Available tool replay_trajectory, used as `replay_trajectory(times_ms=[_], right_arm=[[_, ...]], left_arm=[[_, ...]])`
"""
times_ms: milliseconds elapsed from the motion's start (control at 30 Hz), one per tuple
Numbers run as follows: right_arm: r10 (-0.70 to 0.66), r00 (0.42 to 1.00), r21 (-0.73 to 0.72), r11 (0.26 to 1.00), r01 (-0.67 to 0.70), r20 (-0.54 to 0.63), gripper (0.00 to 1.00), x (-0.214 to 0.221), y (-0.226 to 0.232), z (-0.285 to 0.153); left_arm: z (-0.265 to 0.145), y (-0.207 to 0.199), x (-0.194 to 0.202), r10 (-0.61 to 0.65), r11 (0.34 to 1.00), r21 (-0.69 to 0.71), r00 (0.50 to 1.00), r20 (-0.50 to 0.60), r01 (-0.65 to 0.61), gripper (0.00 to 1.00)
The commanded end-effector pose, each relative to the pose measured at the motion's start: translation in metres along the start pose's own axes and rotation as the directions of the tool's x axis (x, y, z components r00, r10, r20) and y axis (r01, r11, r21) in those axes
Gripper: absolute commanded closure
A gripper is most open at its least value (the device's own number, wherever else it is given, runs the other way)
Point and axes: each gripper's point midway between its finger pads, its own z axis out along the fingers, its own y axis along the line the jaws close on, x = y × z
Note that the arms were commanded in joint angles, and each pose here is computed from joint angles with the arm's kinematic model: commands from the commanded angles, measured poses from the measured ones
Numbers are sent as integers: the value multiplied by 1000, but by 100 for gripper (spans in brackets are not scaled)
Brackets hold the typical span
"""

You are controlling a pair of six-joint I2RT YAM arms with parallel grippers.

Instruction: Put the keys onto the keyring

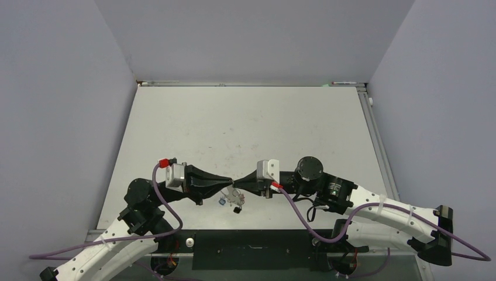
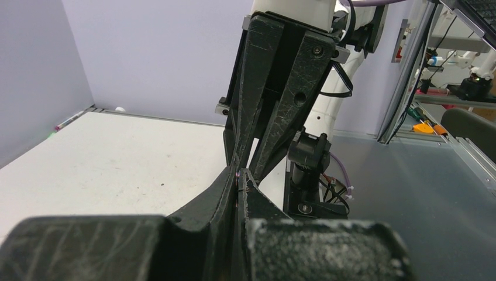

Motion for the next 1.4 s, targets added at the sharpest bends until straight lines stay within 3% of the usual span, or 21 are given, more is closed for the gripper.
replay_trajectory(times_ms=[0,700,833,1033,1367], right_arm=[[-35,993,34,999,32,111,95,-34,-8,4],[-25,993,68,998,17,115,93,-27,-13,15],[-22,995,80,997,14,102,87,-23,-15,17],[-25,993,101,995,13,116,69,-29,-17,12],[-39,978,151,988,7,204,67,-52,-22,-2]], left_arm=[[1,3,-38,27,999,-41,989,143,-21,100],[-3,17,-53,-6,992,-119,959,284,42,100],[-4,19,-56,-8,991,-128,954,299,48,100],[-6,18,-54,-1,990,-134,957,289,42,100],[-8,11,-48,-5,994,-101,963,270,34,100]])
